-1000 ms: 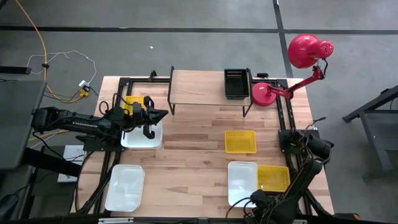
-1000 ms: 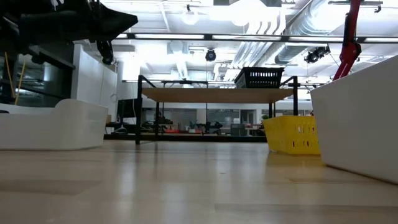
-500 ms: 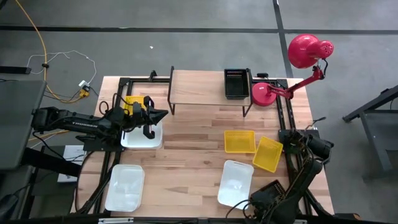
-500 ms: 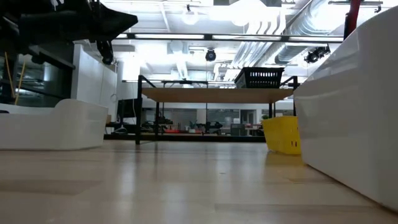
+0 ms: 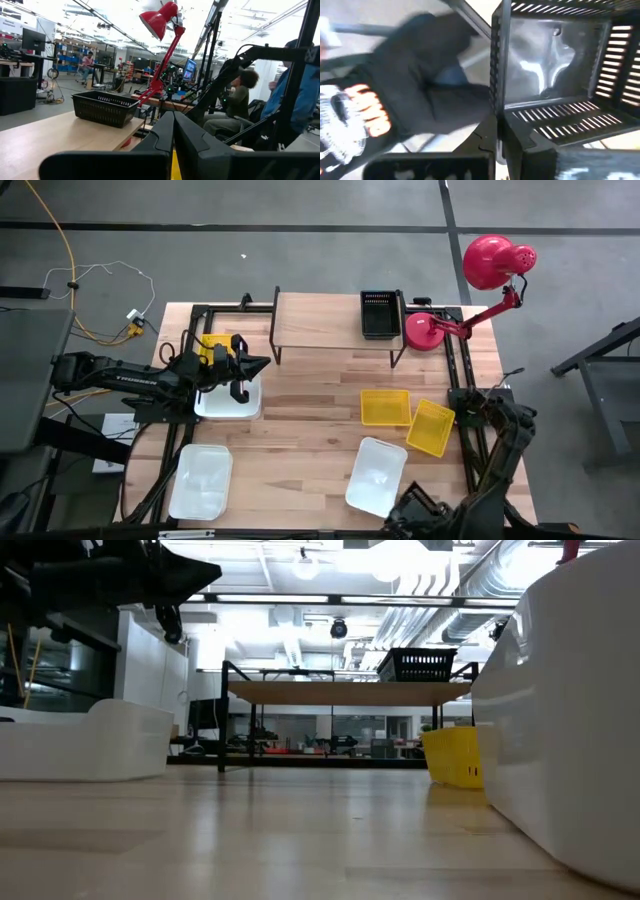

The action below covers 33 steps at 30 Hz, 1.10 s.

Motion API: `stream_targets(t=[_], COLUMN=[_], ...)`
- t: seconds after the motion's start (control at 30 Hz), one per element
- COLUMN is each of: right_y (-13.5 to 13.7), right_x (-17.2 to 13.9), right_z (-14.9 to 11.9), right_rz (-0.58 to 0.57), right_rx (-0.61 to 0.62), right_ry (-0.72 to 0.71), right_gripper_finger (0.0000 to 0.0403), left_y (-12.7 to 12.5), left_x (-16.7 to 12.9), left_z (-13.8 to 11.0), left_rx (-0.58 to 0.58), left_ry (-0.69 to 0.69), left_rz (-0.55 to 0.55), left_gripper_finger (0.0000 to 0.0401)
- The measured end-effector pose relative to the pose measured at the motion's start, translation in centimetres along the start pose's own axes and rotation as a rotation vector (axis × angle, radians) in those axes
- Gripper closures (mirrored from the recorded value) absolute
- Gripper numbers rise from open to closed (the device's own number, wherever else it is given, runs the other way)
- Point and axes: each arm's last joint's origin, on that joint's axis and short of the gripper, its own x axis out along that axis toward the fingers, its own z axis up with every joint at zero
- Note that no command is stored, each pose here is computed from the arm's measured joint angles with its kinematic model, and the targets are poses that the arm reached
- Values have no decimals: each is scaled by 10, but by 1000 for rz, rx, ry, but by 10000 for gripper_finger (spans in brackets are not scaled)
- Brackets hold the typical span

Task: Stack baskets on shelf by color
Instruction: Stack the black bin on the other black bin on the shelf

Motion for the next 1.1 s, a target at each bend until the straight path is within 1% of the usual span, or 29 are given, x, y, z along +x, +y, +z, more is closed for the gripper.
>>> stream_targets(t=[0.1,0.17,0.27,0.33,0.43,0.5,0.53,0.57,0.6,0.67,0.73,0.87,0.93,1.0,1.1], right_y=[5,8,13,15,16,12,9,5,2,-1,-6,-20,-29,-38,-52], right_x=[-26,-42,-60,-69,-74,-72,-71,-70,-70,-69,-71,-81,-85,-89,-93], right_z=[8,15,32,46,70,88,98,108,119,144,167,214,237,258,285], right_rz=[43,72,85,64,-34,-156,-219,-282,-336,-397,-478,-631,-672,-700,-712], right_rx=[-91,-192,-397,-570,-863,-1074,-1154,-1208,-1232,-1244,-1293,-1281,-1260,-1215,-1175], right_ry=[-93,-164,-286,-369,-450,-443,-426,-407,-389,-398,-408,-445,-431,-423,-385], right_gripper_finger=[402,402,402,402,402,402,402,403,403,403,403,403,403,403,403], left_y=[0,0,0,0,0,0,0,0,0,0,0,0,0,0,0], left_x=[0,0,0,0,0,0,0,0,0,0,0,0,0,0,0], left_z=[0,0,0,0,0,0,0,0,0,0,0,-1,-3,-3,-6], left_rx=[0,0,0,0,0,0,0,0,0,0,0,-21,-45,-59,-74], left_ry=[0,0,0,0,0,0,0,0,1,2,2,15,28,37,64], left_rz=[0,0,0,0,0,0,0,-1,0,-1,-2,-9,-7,-11,-33], left_gripper_finger=[401,401,401,401,401,401,401,401,401,401,401,401,401,401,401])
